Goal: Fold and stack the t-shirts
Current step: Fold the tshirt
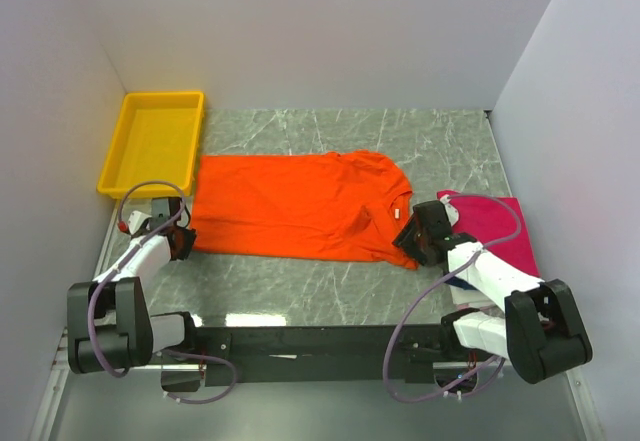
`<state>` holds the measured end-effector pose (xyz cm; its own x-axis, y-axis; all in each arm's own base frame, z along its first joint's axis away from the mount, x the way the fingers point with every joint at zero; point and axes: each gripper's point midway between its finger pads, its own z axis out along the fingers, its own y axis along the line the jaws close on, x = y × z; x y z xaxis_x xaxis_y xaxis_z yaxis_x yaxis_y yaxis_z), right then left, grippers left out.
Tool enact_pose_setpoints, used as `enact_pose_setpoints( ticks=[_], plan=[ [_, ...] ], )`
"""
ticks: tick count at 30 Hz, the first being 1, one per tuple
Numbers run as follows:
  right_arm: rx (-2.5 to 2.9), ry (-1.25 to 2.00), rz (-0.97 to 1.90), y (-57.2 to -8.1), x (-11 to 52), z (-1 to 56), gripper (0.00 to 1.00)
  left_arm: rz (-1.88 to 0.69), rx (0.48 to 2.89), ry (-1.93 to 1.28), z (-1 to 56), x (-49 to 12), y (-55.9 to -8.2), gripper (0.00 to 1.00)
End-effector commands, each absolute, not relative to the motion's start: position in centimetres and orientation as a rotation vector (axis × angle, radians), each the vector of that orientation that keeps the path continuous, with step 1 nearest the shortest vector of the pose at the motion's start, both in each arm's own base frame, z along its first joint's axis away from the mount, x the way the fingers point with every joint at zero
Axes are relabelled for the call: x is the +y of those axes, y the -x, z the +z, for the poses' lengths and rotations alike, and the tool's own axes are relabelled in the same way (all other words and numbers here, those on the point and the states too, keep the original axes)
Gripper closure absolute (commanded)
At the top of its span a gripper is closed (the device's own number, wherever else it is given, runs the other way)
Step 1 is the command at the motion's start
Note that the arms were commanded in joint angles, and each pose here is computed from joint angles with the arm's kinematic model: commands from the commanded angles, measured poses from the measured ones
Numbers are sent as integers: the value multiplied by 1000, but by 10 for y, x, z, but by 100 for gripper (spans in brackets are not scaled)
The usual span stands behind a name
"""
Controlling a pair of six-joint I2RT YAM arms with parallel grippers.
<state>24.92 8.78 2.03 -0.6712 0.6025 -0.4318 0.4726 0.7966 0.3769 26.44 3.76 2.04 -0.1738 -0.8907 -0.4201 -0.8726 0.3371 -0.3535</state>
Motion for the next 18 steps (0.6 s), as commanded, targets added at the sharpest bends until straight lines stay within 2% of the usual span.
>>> enact_pose_setpoints(
  ticks=[1,3,18],
  plan=[
    [2505,-849,214,-229,71,9,43,56,2106,1560,7,41,-247,81],
    [2494,-847,230,-226,71,12,43,83,2113,1567,7,43,-242,99],
    [2486,-915,269,-186,63,32,39,-9,1995,1585,49,38,-214,99]
  ],
)
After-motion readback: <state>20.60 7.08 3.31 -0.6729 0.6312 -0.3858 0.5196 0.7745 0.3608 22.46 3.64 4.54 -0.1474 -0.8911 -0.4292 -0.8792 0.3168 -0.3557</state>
